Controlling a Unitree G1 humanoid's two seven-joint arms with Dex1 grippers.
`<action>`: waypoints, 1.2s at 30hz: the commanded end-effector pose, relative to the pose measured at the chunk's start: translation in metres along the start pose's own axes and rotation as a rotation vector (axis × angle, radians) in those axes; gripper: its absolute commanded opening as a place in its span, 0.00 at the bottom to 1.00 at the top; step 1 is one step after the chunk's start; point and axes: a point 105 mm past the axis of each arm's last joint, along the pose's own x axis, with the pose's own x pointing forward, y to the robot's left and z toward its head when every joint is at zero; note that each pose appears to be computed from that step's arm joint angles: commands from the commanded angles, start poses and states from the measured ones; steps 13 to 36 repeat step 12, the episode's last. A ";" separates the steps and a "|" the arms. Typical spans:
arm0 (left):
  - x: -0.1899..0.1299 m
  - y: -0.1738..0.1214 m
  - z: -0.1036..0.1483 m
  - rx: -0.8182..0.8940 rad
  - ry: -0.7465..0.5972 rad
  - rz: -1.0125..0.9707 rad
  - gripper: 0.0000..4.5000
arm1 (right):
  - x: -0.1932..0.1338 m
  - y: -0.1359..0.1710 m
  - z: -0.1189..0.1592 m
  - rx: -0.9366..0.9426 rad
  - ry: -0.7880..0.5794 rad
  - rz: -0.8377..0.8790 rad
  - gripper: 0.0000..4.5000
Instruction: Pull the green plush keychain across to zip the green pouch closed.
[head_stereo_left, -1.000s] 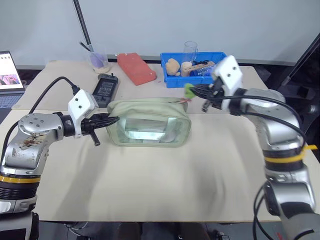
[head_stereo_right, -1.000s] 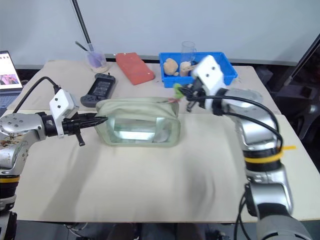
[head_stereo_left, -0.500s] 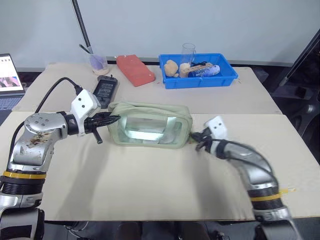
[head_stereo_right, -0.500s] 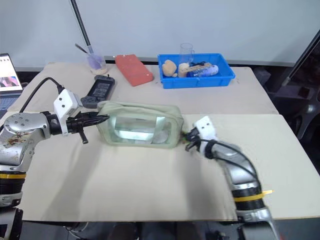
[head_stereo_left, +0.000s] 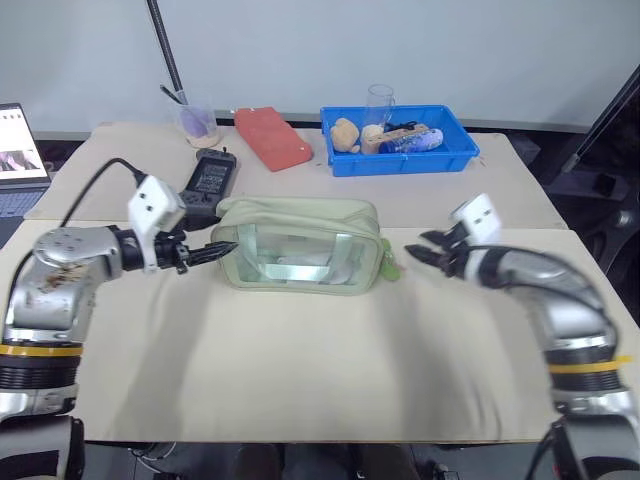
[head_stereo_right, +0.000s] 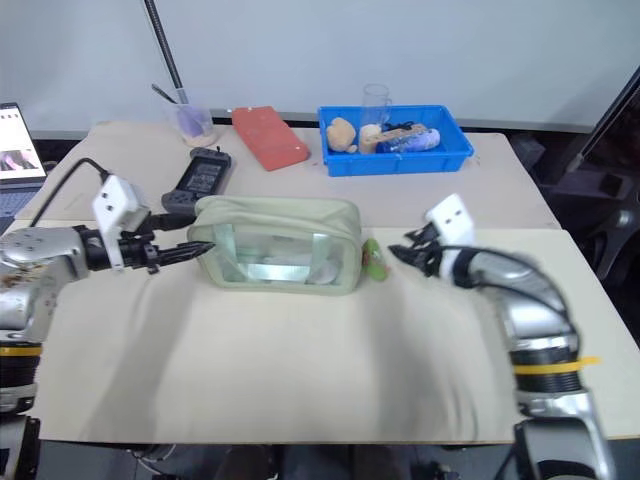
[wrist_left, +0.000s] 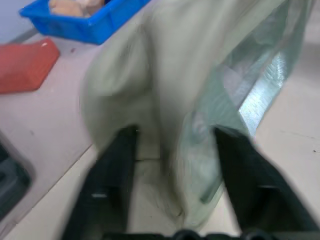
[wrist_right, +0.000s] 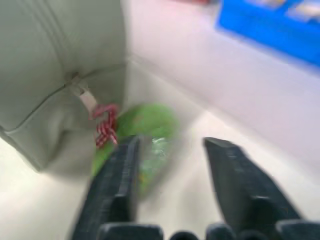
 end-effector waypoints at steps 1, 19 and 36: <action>-0.026 0.013 0.033 -0.018 -0.089 0.030 1.00 | -0.022 0.006 0.051 -0.070 -0.093 0.135 0.85; -0.066 0.018 0.051 -0.019 -0.045 0.069 1.00 | -0.046 0.052 0.121 -0.043 -0.203 0.388 1.00; -0.066 0.018 0.051 -0.019 -0.045 0.069 1.00 | -0.046 0.052 0.121 -0.043 -0.203 0.388 1.00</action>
